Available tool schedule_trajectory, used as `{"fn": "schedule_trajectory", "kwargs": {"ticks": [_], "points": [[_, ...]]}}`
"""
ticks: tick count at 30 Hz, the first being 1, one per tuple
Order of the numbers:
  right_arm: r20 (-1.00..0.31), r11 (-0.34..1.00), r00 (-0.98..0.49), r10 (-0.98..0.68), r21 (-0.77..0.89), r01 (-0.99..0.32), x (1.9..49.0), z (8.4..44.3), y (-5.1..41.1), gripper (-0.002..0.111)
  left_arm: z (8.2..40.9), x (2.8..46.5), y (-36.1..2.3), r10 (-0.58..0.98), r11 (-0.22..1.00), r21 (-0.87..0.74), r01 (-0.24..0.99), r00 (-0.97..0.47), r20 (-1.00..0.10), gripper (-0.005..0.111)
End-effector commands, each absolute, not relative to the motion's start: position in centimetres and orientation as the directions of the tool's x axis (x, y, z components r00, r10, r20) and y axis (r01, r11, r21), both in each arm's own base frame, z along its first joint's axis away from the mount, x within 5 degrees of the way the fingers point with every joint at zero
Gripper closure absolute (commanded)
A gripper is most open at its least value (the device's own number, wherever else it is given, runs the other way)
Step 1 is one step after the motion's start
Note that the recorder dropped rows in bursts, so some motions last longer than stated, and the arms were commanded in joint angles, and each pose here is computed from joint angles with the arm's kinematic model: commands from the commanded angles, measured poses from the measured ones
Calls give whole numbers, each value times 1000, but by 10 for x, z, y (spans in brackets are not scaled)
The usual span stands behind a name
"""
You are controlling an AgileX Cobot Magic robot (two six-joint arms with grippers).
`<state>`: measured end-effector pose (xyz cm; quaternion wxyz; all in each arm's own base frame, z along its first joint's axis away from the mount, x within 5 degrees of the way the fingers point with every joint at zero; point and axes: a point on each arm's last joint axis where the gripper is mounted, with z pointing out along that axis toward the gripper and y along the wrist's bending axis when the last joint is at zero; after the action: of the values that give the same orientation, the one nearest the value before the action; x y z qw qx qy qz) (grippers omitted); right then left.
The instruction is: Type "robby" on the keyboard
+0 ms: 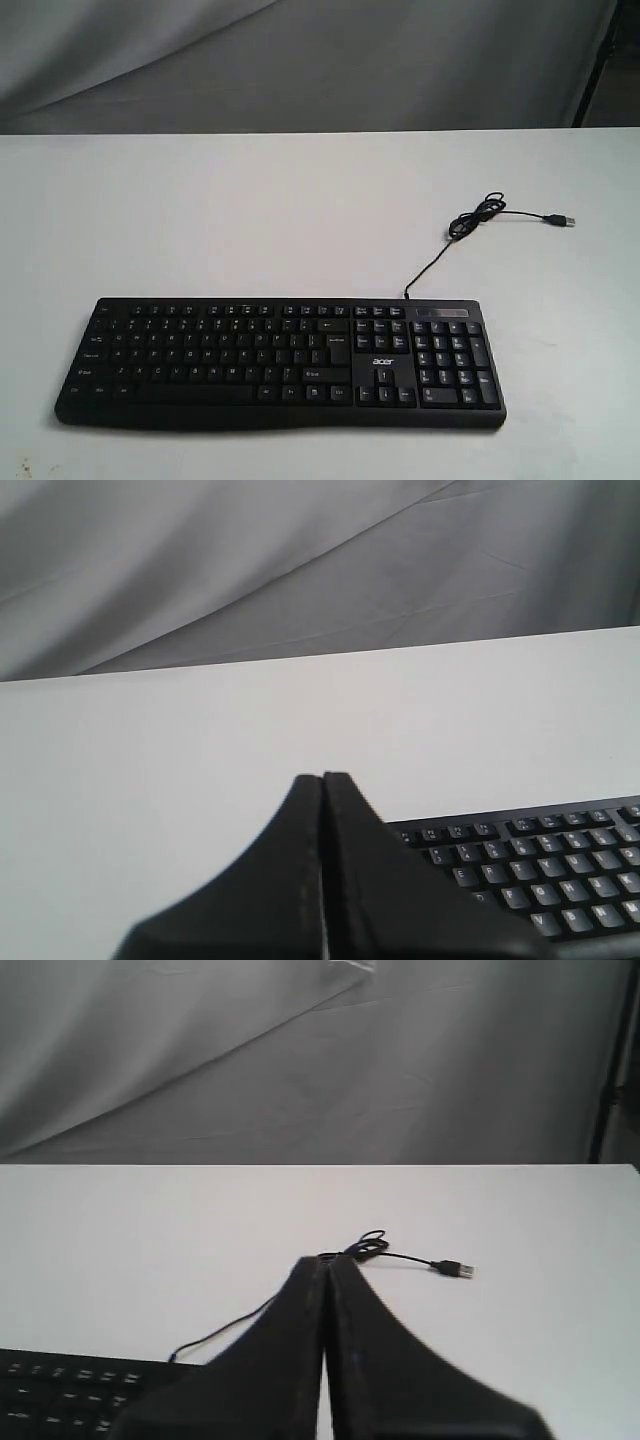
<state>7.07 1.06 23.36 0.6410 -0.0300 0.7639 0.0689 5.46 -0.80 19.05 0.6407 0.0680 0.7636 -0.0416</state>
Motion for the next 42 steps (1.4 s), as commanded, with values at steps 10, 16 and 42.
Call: {"fn": "schedule_trajectory", "kwargs": {"ticks": [10, 16, 42], "points": [[-976, 996, -216, 33, 52, -79, 58, 188, 6, 108, 190, 55, -8, 52, 986, 26, 163, -163, -985, 107], [-979, 995, -203, 35, 52, -79, 59, 189, 6, 108, 190, 55, -8, 52, 986, 26, 163, -163, -985, 107], [-979, 995, -203, 35, 52, -79, 59, 189, 6, 108, 190, 55, -8, 52, 986, 26, 163, -163, -985, 107]]}}
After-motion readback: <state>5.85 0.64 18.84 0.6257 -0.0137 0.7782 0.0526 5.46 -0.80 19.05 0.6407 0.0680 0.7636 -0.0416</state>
